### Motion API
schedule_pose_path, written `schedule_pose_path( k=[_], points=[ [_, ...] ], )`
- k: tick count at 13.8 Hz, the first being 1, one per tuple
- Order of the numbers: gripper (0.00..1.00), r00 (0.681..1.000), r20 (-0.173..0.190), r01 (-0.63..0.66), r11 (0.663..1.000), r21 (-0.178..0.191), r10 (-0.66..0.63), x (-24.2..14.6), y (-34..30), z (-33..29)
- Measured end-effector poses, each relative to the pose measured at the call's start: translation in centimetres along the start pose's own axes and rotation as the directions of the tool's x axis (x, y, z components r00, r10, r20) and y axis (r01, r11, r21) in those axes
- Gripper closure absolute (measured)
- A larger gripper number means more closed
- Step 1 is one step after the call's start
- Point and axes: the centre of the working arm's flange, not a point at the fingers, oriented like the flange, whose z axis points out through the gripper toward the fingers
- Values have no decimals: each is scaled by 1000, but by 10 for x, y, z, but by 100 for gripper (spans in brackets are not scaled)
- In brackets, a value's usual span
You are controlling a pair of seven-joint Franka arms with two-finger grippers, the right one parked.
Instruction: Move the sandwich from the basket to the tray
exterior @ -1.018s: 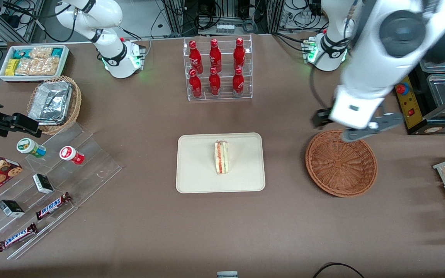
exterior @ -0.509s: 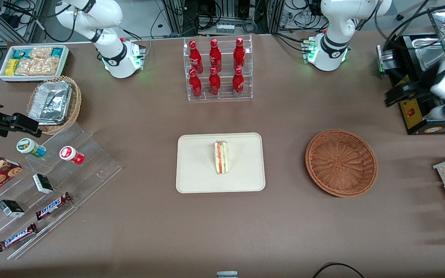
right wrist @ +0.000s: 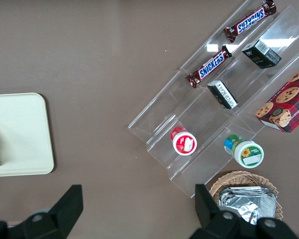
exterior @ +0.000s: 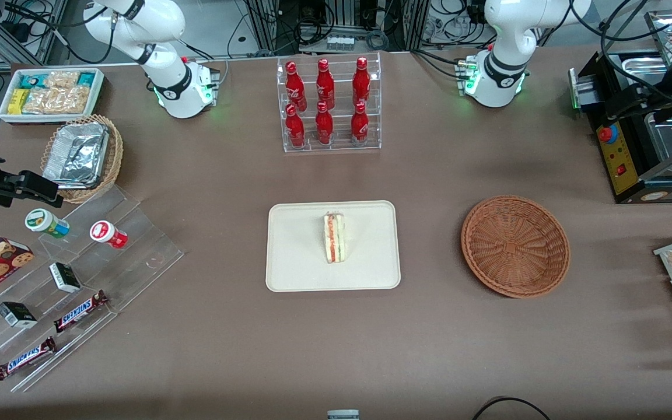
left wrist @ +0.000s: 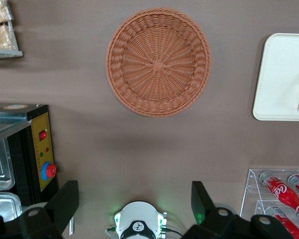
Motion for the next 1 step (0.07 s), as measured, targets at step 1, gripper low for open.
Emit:
schedule_pose_path(
  k=[1],
  points=[
    [0,1000,-3,-15,1000,4,15,0,9,0]
  ],
)
